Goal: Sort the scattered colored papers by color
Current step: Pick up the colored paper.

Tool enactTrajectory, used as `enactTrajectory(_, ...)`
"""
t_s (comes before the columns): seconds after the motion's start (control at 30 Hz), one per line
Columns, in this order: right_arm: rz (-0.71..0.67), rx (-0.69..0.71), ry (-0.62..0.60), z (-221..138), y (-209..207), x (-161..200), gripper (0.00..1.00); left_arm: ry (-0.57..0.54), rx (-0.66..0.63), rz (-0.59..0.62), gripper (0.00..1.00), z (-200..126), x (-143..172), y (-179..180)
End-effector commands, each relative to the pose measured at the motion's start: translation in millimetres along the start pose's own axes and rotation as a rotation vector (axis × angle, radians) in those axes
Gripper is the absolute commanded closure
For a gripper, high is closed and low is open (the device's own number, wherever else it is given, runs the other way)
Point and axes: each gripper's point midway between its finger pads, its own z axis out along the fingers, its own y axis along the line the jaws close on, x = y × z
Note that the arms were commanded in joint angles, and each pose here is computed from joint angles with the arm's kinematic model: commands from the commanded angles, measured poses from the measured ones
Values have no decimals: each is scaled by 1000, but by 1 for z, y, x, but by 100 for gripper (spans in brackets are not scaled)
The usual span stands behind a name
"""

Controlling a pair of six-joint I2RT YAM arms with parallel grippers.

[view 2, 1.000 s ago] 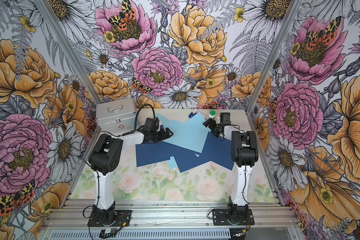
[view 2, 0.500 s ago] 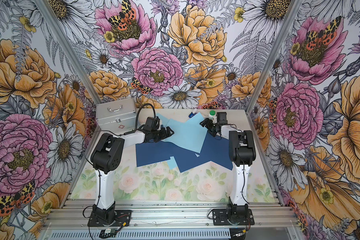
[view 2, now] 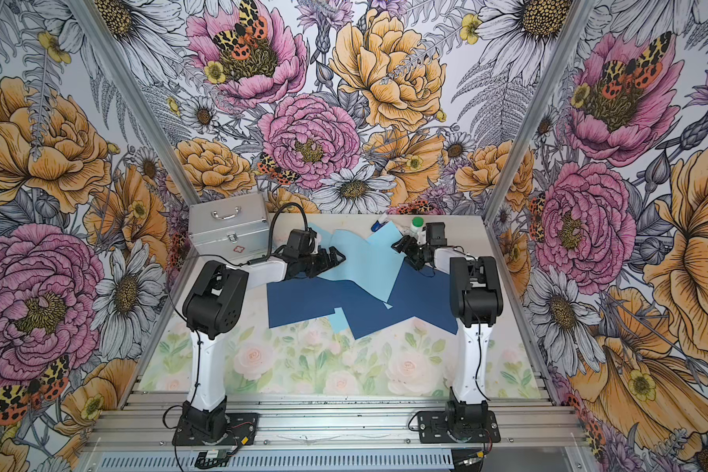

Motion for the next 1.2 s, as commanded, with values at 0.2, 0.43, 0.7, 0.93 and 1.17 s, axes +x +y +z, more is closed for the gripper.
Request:
enactTrajectory(0.2, 5, -14, 53, 6, 6, 21, 20, 159, 93, -50, 2, 18, 35, -19)
enactTrajectory(0.43, 34, -102, 75, 11, 24, 29, 15, 194, 117, -64, 2, 28, 43, -26)
enactTrajectory(0.7, 35, -170, 73, 0, 43, 31, 13, 213, 123, -92, 2, 36, 51, -22)
enactTrajectory(0.93, 19, -104, 50, -12, 37, 29, 39, 209, 121, -92, 2, 35, 52, -22)
enactTrajectory(1.17, 17, -50, 46, -24, 22, 31, 45, 205, 119, -91, 2, 33, 51, -21)
